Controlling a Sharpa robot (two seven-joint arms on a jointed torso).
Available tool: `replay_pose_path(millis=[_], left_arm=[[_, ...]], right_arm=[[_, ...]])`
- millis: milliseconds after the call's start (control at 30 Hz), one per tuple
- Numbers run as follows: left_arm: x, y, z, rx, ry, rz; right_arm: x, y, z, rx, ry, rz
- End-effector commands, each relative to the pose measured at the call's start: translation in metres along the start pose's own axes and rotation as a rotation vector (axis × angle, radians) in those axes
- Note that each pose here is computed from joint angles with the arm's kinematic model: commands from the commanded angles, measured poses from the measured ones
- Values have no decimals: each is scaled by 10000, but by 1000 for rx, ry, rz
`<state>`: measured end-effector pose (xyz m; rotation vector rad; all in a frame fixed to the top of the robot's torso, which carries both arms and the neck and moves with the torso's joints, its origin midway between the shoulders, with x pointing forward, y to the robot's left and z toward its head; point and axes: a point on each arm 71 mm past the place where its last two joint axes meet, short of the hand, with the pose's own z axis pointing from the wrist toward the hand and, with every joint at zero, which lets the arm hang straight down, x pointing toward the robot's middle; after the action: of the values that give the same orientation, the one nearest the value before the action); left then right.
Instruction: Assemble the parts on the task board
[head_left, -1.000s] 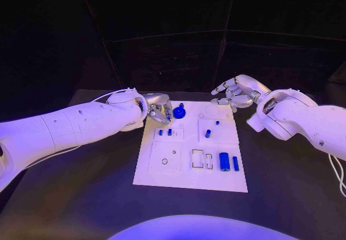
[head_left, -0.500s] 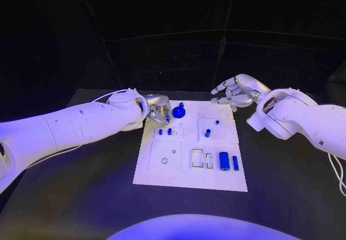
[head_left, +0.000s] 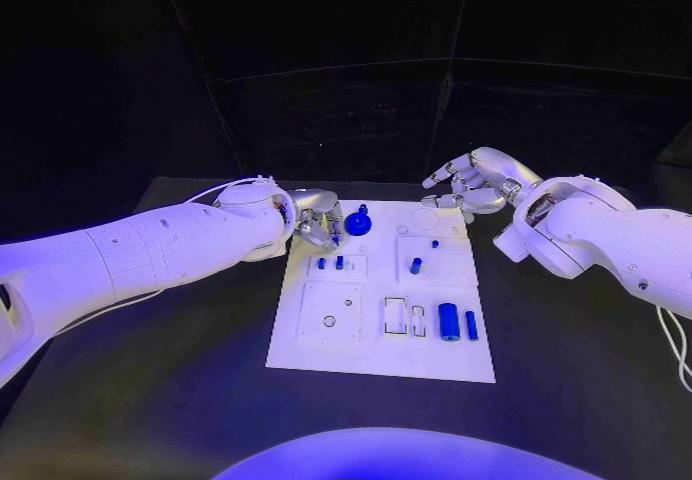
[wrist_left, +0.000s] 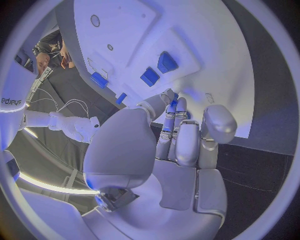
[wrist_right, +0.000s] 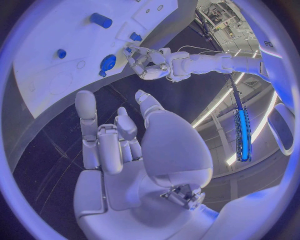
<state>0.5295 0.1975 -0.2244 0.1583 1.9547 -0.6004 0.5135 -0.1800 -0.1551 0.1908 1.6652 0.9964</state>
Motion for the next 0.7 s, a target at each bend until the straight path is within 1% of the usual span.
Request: replay_pose_path(millis=[33, 333, 700], left_arm=[[14, -11, 10, 0, 13, -2], [12, -10, 16, 2, 0, -12], [14, 8, 15, -10, 3, -15]], right_arm=[[-5, 16, 4, -9, 2, 2], [-6, 15, 1, -8, 2, 2], [-11, 9, -3, -6, 1, 2]])
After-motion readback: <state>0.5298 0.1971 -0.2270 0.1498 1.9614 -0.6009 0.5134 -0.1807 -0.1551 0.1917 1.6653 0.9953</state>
